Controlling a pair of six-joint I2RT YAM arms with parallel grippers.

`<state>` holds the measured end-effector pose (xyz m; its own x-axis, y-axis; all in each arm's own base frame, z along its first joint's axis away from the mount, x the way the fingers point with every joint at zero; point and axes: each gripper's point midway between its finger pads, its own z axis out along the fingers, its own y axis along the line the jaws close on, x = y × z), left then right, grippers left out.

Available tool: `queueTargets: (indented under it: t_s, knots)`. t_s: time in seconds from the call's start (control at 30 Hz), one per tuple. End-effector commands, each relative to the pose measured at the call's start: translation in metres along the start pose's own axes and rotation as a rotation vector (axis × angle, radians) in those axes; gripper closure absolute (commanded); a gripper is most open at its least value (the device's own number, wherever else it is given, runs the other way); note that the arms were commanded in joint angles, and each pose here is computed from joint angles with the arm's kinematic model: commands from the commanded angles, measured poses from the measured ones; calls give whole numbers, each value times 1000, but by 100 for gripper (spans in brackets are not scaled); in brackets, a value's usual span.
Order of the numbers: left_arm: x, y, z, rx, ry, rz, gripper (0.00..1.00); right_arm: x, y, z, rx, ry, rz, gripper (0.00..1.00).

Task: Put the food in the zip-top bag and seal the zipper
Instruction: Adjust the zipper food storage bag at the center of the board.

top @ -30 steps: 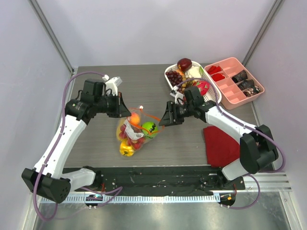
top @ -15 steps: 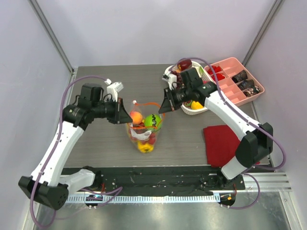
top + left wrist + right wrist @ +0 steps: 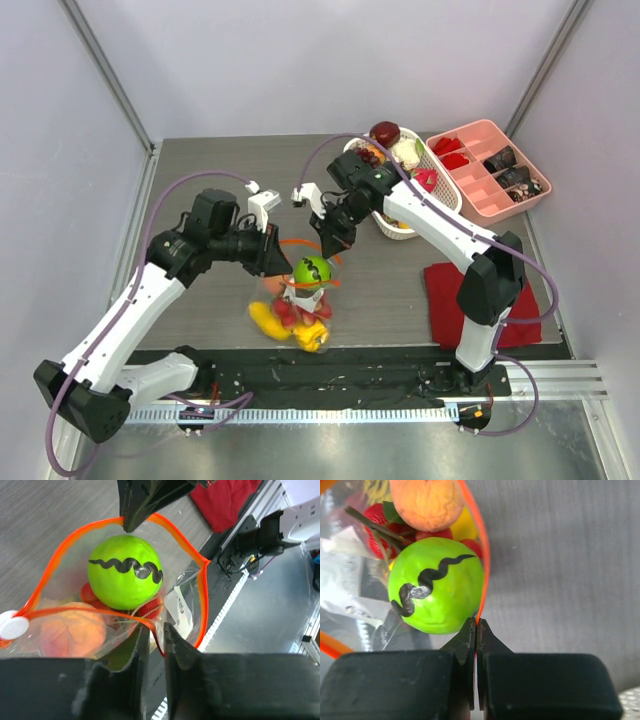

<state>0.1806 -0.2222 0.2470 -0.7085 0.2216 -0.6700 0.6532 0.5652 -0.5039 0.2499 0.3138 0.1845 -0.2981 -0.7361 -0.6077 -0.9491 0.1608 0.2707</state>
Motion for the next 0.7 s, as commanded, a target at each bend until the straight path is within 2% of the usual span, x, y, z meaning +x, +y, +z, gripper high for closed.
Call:
queueTargets:
  t_s: [0.0,0.03,0.07,0.17,0.2,0.3,0.4,0.47,0.53,0.57,0.6,0.63,0.67]
  knots:
    - [-28,-9,-18,1,-114,153,68,-40,-14,-30,97,-98,-244,99]
    - [-29,-10,-23,-4,-123,172,59,-45,-12,-34,99,-112,-269,99]
    - [-31,-13,-37,-13,-167,204,37,-48,-9,-35,94,-121,-297,99]
    - [-40,-4,-71,-101,-302,296,10,-53,-4,-41,108,-122,-411,99]
    - [-43,7,-81,-150,-341,314,8,-53,0,-39,101,-117,-438,99]
    - [-35,23,-92,-199,-333,361,4,-54,2,-39,109,-104,-508,99]
    - [-16,32,-94,-140,-299,344,4,-53,5,-38,112,-93,-573,99]
    - [-11,48,-95,-134,-322,309,7,-58,5,-40,128,-104,-635,99]
    - [-4,60,-91,-84,-320,299,8,-63,6,-46,156,-128,-680,99]
    - [-6,58,-95,-27,-357,279,11,-64,7,-47,162,-129,-714,99]
    - [-2,62,-94,31,-359,220,13,-65,10,-50,167,-135,-736,99]
    - [-6,62,-100,73,-414,308,18,-66,10,-51,168,-136,-749,99]
    - [2,56,-99,119,-415,258,20,-67,10,-50,169,-134,-768,99]
